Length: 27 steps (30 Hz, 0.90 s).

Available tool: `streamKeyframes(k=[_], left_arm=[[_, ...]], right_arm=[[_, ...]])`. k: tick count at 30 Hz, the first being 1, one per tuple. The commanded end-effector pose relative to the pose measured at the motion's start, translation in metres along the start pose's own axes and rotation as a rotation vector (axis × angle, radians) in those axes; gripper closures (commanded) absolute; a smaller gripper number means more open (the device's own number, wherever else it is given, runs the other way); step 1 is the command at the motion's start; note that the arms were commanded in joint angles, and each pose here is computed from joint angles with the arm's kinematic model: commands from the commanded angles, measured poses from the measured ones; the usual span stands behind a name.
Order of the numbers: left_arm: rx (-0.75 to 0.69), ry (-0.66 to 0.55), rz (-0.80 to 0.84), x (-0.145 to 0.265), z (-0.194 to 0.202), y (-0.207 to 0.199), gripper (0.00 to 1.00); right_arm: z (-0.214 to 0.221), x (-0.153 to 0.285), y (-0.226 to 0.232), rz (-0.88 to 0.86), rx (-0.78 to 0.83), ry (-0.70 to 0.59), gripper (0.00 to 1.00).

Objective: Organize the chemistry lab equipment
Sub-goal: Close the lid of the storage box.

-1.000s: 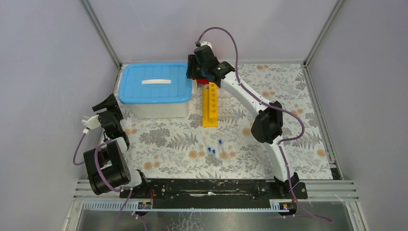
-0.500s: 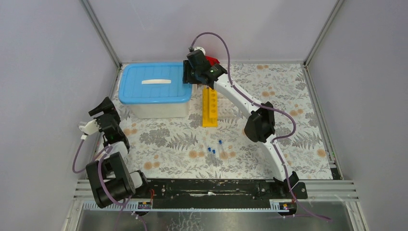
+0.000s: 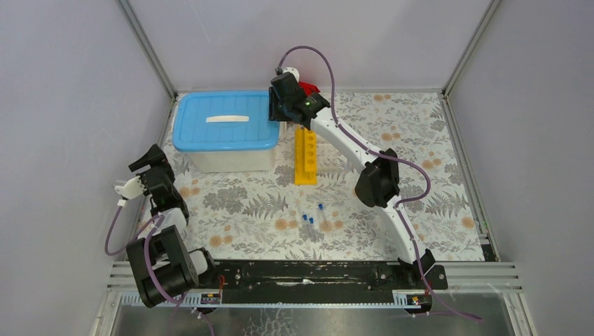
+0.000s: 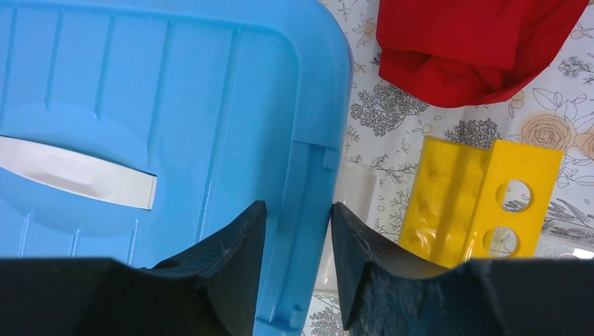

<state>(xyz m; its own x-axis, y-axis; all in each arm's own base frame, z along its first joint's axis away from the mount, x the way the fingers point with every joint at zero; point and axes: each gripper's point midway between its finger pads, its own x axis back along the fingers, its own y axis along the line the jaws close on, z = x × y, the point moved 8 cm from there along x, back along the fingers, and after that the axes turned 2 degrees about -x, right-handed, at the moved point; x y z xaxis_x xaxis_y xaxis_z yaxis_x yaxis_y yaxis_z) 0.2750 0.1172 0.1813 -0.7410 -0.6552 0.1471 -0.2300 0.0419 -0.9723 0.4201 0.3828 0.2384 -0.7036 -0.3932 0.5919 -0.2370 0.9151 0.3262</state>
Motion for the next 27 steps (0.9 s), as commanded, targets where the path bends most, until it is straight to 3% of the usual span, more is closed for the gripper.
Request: streamKeyframes(k=[1,13,27], left_arm=[[-0.071,0.007,0.149,-0.001,-0.002,-0.035,0.19],[-0.367,0.115,0.247,-0.015,0.003,-0.093,0.18],[-0.760,0.406,0.261,-0.040,0.024,-0.112,0.20]], right_arm=[[-0.003,0.006,0.011,-0.005,0.033,-0.028,0.54],[0.002,0.007,0.006,0.008,0.059,-0.016,0.53],[0.007,0.007,0.000,-0.019,0.070,0.010,0.52]])
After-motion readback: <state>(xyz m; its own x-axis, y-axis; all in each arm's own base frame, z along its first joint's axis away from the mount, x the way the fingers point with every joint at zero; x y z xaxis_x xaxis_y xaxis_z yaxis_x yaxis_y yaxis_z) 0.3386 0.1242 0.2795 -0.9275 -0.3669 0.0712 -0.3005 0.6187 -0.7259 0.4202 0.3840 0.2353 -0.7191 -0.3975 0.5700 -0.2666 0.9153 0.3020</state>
